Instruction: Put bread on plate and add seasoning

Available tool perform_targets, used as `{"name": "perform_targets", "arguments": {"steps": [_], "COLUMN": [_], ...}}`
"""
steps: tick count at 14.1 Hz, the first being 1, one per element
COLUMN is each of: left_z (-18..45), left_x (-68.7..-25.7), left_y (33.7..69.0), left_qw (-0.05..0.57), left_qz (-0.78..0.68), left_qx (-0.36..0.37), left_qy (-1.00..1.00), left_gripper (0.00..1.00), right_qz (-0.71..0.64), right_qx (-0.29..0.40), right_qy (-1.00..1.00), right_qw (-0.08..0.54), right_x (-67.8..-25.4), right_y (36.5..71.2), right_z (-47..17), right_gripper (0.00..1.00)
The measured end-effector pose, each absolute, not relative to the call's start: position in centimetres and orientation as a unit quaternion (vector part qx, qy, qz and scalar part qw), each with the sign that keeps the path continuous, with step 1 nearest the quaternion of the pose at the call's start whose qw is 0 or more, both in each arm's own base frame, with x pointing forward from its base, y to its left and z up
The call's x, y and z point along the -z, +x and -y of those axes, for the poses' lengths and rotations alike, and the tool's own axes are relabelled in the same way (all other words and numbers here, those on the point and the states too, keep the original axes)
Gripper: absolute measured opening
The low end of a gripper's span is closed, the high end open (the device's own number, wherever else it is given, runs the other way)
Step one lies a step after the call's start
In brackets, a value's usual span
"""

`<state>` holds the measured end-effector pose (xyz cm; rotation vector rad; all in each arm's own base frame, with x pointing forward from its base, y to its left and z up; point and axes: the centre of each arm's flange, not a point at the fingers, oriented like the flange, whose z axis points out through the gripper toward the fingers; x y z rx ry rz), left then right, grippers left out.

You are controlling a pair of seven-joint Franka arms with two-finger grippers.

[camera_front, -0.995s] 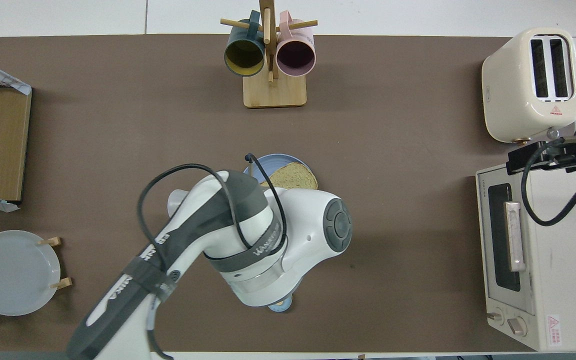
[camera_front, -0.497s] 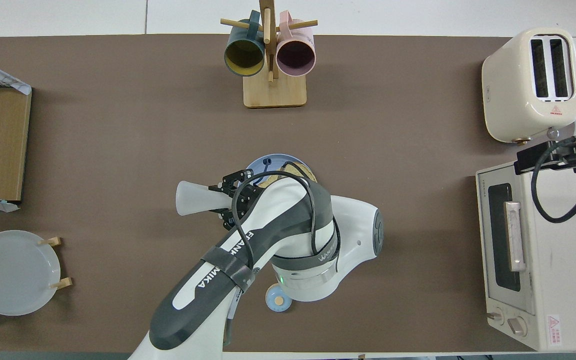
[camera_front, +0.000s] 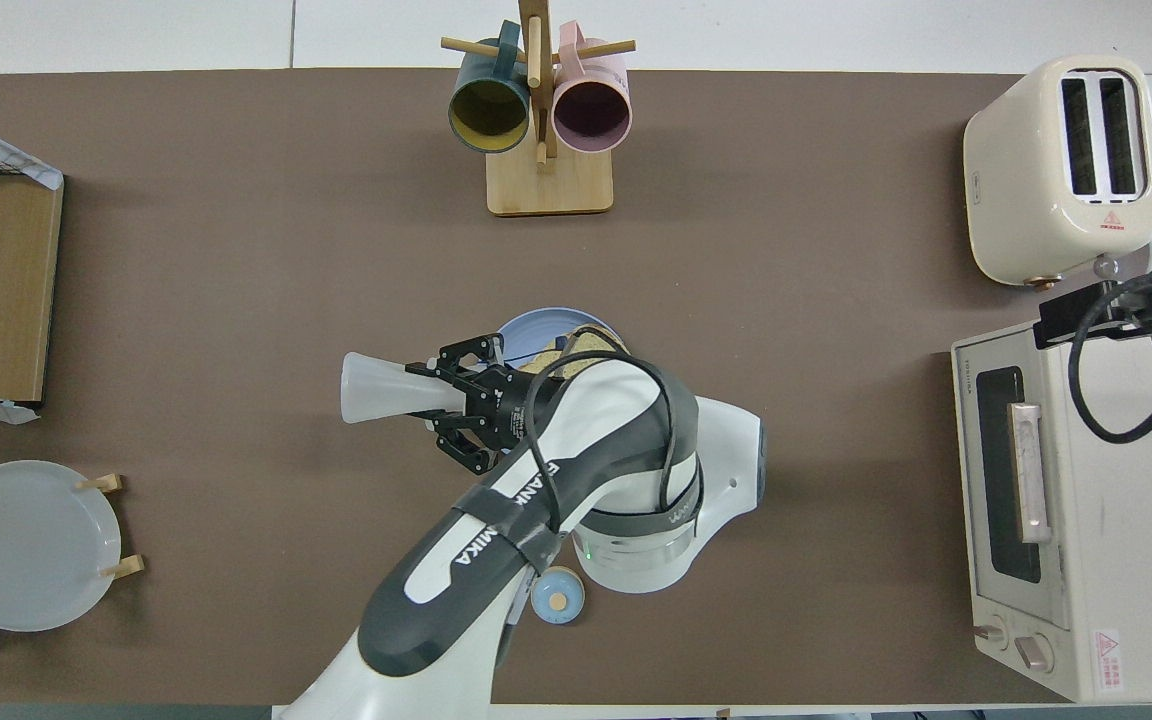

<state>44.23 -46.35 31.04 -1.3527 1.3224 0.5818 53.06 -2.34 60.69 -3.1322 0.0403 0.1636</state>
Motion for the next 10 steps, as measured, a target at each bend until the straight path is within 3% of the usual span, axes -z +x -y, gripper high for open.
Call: {"name": "perform_targets", "arguments": {"steps": [4, 10], "left_z": [47.2, 46.0], "left_x": [-29.9, -28.4], "left_y": [45.9, 47.1], "left_qw": [0.609, 0.638], "left_qz": [-0.543, -0.541], "left_qx": [-0.220, -0.214], "left_qy": [-0.535, -0.504], "left_gripper": [0.42, 0.42], "right_qz": [-0.007, -0.005], "right_qx": [-0.053, -0.052], "right_qy": [-0.999, -0.999], "right_qw": [0.004, 0.004], "right_x": [-60.8, -60.9], "right_y": [53.0, 53.0], "right_z": [3.3, 3.0], "right_gripper": [1.00, 1.00]}}
